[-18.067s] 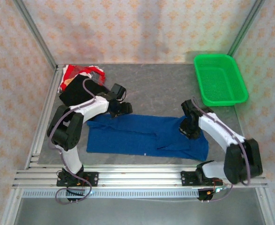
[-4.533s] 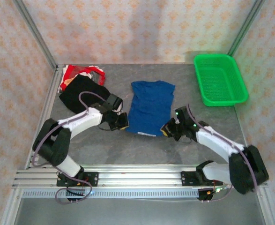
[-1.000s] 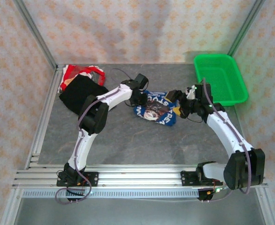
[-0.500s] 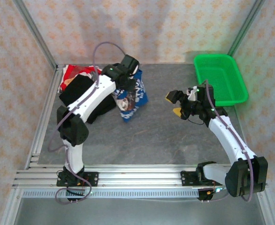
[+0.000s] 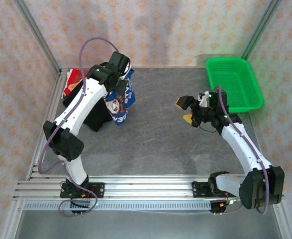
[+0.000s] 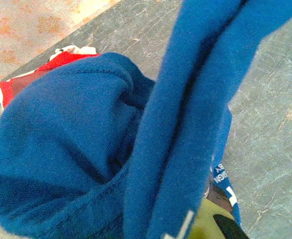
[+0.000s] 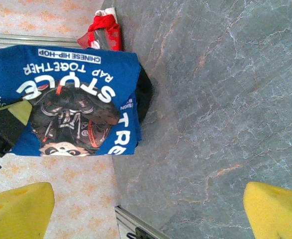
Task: Fold and stack the t-shirts
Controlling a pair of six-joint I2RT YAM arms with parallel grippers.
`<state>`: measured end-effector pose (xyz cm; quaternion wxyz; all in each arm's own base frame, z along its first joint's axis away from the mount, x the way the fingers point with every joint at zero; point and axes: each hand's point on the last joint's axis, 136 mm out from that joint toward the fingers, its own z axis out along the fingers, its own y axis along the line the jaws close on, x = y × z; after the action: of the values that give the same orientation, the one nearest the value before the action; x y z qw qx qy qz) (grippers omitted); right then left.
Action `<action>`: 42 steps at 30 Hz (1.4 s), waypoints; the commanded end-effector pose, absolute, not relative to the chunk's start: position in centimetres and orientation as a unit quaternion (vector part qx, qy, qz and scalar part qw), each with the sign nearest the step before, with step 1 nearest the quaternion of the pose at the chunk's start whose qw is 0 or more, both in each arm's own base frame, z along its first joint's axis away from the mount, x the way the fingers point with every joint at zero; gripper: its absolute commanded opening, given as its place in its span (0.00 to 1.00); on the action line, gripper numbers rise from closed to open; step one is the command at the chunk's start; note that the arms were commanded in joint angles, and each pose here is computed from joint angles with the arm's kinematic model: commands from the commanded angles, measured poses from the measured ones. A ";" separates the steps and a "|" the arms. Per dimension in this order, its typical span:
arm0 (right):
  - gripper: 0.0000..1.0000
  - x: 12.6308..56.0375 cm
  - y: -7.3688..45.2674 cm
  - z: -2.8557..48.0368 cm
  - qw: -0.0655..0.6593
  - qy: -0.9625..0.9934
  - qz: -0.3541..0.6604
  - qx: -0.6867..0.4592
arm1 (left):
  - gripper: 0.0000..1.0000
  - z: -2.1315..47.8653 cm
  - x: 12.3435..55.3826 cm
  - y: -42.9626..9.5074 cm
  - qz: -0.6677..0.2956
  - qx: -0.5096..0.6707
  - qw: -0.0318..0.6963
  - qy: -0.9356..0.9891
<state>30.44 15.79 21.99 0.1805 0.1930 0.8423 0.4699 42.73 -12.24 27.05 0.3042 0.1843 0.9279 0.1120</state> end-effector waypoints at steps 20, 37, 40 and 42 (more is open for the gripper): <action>0.98 32.7 16.6 21.1 0.162 0.834 0.482 0.215 | 0.00 21.4 45.9 -1.6 0.075 0.117 0.240 0.961; 0.99 33.7 21.8 15.9 0.085 0.854 0.464 0.220 | 0.00 16.1 49.9 7.7 0.021 0.003 0.198 0.980; 0.99 33.6 25.2 14.2 0.059 0.858 0.465 0.209 | 0.21 14.6 50.8 9.8 0.022 -0.036 0.189 0.981; 0.99 33.4 28.2 13.1 0.038 0.862 0.466 0.194 | 0.47 13.5 51.0 11.8 0.037 -0.073 0.180 0.980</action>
<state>32.29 24.06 12.99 0.0365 0.2127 0.8679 0.4474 50.28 9.67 14.98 0.1876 -0.0232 0.9814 0.0327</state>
